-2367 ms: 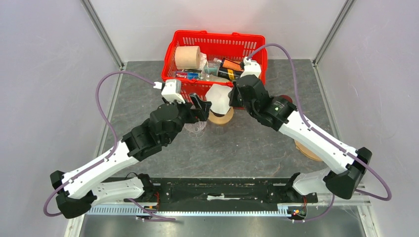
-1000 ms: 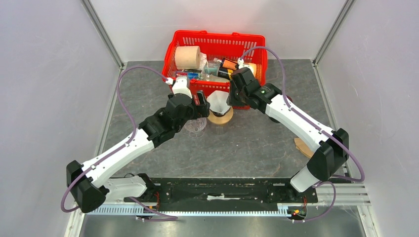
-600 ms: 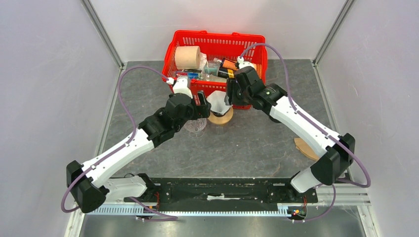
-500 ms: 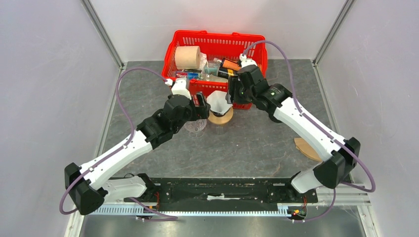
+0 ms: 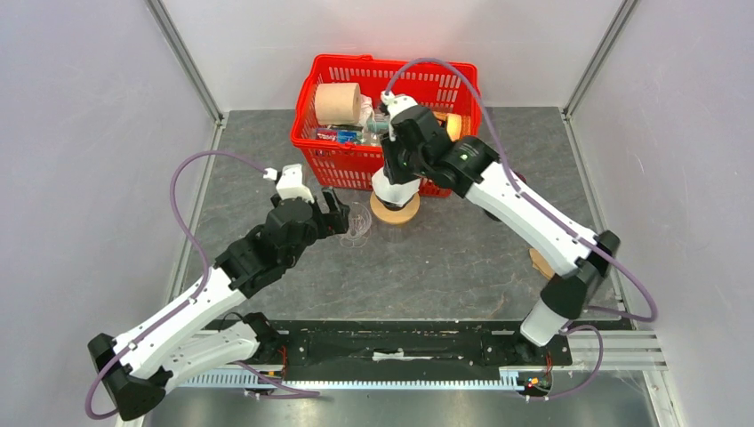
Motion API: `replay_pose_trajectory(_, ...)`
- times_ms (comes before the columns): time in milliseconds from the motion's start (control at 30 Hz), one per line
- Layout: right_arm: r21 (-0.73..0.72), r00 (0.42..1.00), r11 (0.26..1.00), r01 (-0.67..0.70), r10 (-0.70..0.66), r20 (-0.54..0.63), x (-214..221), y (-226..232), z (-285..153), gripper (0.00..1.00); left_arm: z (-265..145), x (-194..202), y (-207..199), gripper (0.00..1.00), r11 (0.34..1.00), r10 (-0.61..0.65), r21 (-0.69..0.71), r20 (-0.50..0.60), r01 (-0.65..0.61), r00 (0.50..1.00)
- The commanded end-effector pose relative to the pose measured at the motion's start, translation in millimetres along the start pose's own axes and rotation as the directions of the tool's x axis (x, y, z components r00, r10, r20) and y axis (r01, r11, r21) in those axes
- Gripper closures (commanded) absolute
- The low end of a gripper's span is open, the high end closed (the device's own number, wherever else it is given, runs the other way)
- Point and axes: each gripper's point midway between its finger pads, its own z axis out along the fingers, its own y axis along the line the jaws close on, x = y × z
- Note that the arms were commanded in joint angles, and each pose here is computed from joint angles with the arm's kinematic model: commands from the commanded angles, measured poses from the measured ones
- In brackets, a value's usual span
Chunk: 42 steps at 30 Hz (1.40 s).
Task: Place the coffee filter in the dripper
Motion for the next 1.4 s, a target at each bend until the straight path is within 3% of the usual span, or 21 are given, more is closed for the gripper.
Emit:
replay_pose_trajectory(0, 0.085, 0.988, 0.994, 0.074, -0.062, -0.142, 21.6, -15.4, 16.6, 0.73, -9.0, 3.3, 30.3, 0.06, 0.995, -0.021, -0.098, 0.039, 0.025, 0.999)
replay_pose_trajectory(100, 0.107, 0.982, 0.99, 0.089, -0.069, -0.176, 27.2, -17.9, 26.1, 0.79, -11.8, 7.6, 40.1, 0.06, 0.992, -0.016, -0.124, 0.043, 0.021, 0.999)
replay_pose_trajectory(367, 0.124, 0.952, 0.979, 0.164, -0.124, -0.282, 48.7, -23.7, 53.0, 0.84, -8.6, 19.6, 45.3, 0.06, 0.99, -0.007, -0.143, 0.013, 0.008, 1.0)
replay_pose_trajectory(800, 0.081, 0.919, 0.971, 0.225, -0.184, -0.348, 76.9, -28.0, 88.1, 0.85, -11.6, 17.6, 54.0, 0.06, 0.985, -0.004, -0.172, 0.037, 0.01, 0.999)
replay_pose_trajectory(1367, 0.033, 0.907, 0.986, 0.164, -0.138, -0.397, 104.1, -29.2, 105.1, 0.85, -14.0, 15.8, 56.8, 0.05, 0.984, -0.005, -0.179, 0.047, 0.013, 0.999)
